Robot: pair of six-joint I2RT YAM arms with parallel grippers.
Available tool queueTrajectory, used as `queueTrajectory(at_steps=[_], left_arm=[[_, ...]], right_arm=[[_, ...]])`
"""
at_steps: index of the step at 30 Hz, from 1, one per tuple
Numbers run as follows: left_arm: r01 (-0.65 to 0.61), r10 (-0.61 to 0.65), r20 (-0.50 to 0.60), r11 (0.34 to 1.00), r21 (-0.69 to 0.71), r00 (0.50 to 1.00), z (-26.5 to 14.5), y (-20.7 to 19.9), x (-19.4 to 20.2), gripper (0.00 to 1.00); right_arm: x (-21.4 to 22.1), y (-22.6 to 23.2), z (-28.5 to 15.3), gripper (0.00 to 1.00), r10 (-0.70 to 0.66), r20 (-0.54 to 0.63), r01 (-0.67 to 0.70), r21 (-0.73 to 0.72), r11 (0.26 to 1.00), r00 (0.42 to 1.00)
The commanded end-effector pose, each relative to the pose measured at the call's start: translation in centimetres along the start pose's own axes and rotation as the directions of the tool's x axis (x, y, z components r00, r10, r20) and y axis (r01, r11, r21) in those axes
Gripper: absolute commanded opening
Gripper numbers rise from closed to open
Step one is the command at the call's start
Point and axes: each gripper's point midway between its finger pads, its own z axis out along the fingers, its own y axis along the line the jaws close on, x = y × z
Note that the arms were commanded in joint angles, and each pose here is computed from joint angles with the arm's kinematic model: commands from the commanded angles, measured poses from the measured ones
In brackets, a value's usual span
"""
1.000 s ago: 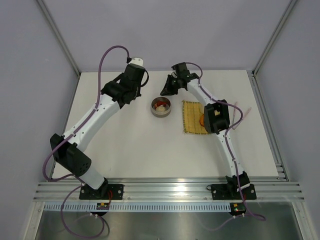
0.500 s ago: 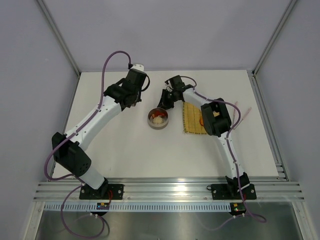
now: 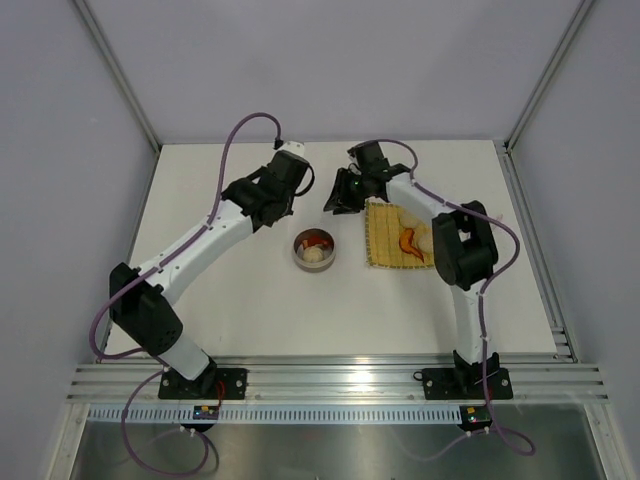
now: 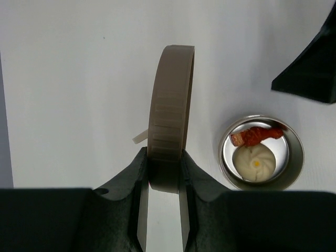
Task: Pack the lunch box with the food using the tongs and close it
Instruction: Move the packing box to the center of the board.
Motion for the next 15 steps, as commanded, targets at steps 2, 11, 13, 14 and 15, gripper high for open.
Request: queueTrajectory(at_steps=[2, 11, 13, 14, 15], left_arm=[[-0.079, 0.086, 0.076, 0.993, -0.087, 0.993, -0.5, -0.9, -0.9, 0.00], [-0.283, 0.321, 0.104, 0.920, -0.272, 0.941, -0.4, -3.6, 0.3, 0.00], [-0.319, 0.363, 0.103, 0.899, -0.300, 0.926, -0.5, -4.2, 0.7, 0.00], [-0.319, 0.367, 0.115, 0.897, -0.304, 0.923, -0.5, -4.7, 0.7, 0.00], [-0.336, 0.384, 0.108, 0.889, -0.311, 0.917, -0.2, -5.1, 1.3, 0.00]], right_arm=[[-5.6, -0.8, -9.4, 0.43, 0.015, 0.245, -0.026, 0.043, 0.999, 0.969], [-2.6, -6.1, -16.9, 0.45, 0.072, 0.309, -0.120, 0.140, 0.983, 0.948], [-1.5, -7.6, -17.3, 0.45, 0.081, 0.310, -0.140, 0.171, 0.975, 0.947], [-1.4, -7.7, -18.0, 0.45, 0.080, 0.322, -0.142, 0.173, 0.975, 0.943], [-1.3, -8.4, -18.3, 0.45, 0.086, 0.325, -0.152, 0.182, 0.972, 0.942]])
